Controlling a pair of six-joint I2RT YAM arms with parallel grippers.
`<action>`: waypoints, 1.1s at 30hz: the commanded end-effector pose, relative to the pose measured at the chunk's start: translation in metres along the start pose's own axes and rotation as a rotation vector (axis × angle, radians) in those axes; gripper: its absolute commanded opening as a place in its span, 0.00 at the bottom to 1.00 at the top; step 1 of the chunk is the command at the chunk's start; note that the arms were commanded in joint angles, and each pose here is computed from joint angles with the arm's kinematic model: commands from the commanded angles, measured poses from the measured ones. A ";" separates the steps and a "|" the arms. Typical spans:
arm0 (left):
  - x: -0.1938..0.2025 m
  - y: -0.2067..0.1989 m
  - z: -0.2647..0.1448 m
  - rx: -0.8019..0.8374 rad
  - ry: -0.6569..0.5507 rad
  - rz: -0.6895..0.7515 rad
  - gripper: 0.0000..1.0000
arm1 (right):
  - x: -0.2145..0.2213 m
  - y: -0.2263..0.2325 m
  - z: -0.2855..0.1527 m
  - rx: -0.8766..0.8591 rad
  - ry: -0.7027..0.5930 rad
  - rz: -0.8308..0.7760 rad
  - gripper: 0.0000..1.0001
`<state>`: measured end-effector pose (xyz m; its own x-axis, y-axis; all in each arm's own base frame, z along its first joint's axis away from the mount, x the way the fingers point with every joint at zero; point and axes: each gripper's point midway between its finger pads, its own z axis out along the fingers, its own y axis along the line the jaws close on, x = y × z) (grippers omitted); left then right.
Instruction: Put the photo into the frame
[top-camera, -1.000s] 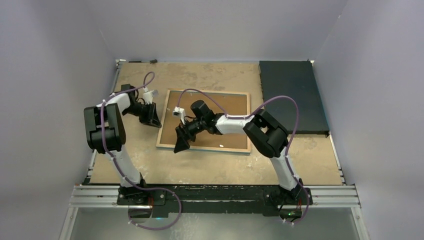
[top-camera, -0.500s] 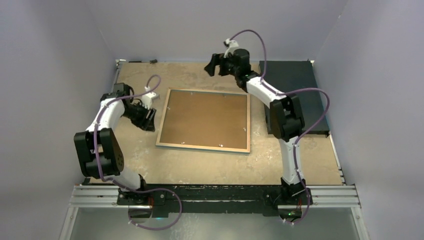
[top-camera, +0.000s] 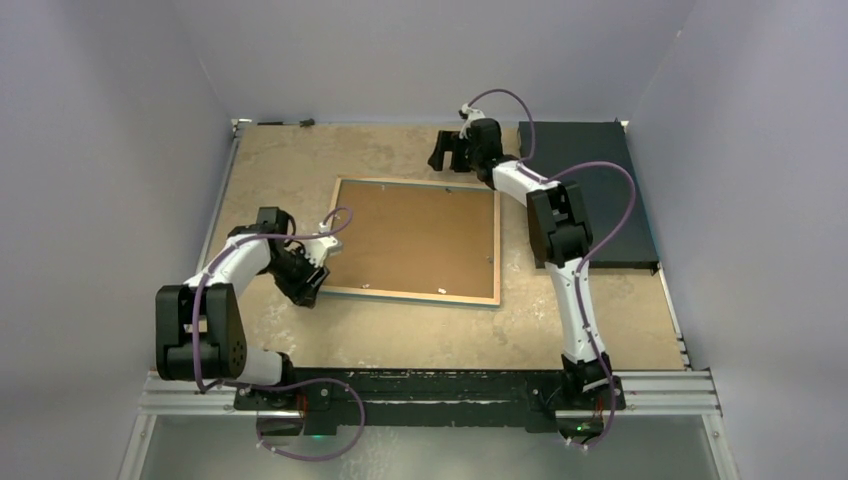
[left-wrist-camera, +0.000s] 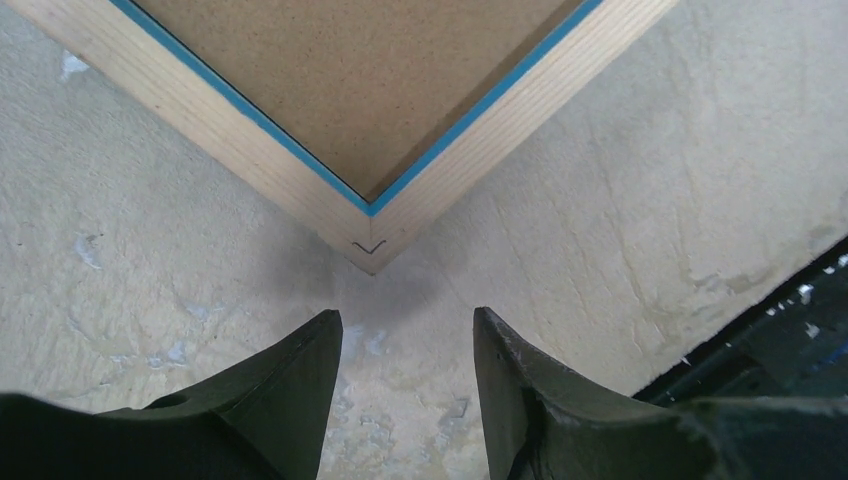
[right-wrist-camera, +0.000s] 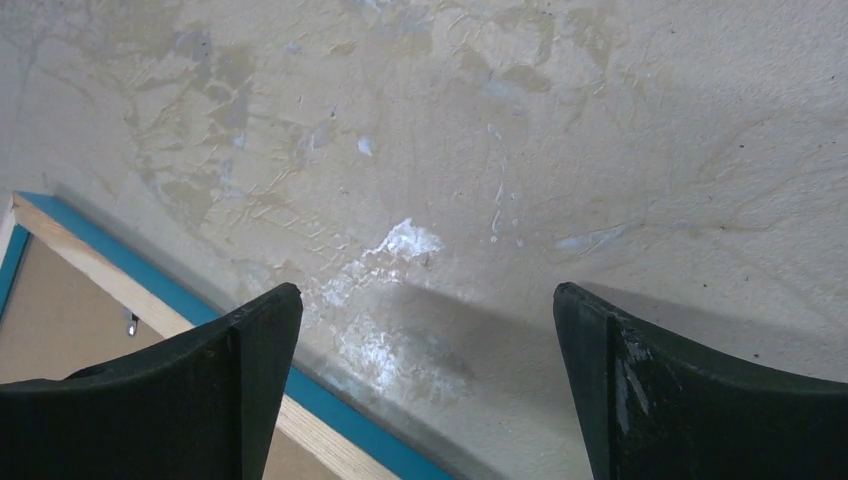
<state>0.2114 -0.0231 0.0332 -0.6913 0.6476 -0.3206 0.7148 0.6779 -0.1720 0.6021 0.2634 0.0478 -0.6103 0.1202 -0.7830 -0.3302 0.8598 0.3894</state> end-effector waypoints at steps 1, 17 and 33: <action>-0.012 0.028 0.009 -0.146 -0.058 -0.026 0.50 | 0.007 0.004 -0.017 -0.023 0.053 0.067 0.99; -0.063 0.113 0.027 -0.374 -0.178 -0.244 0.49 | 0.092 0.033 -0.116 -0.050 0.170 0.232 0.96; -0.123 0.129 0.052 -0.203 -0.214 -0.268 0.39 | 0.192 0.051 -0.224 0.180 0.234 0.290 0.96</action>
<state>0.4269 -0.0110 0.0198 -0.7604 0.3425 -0.5518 0.4012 0.9159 0.0157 0.3226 0.2516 0.0408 -0.8027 0.2041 -0.5603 -0.1537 0.8371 0.5251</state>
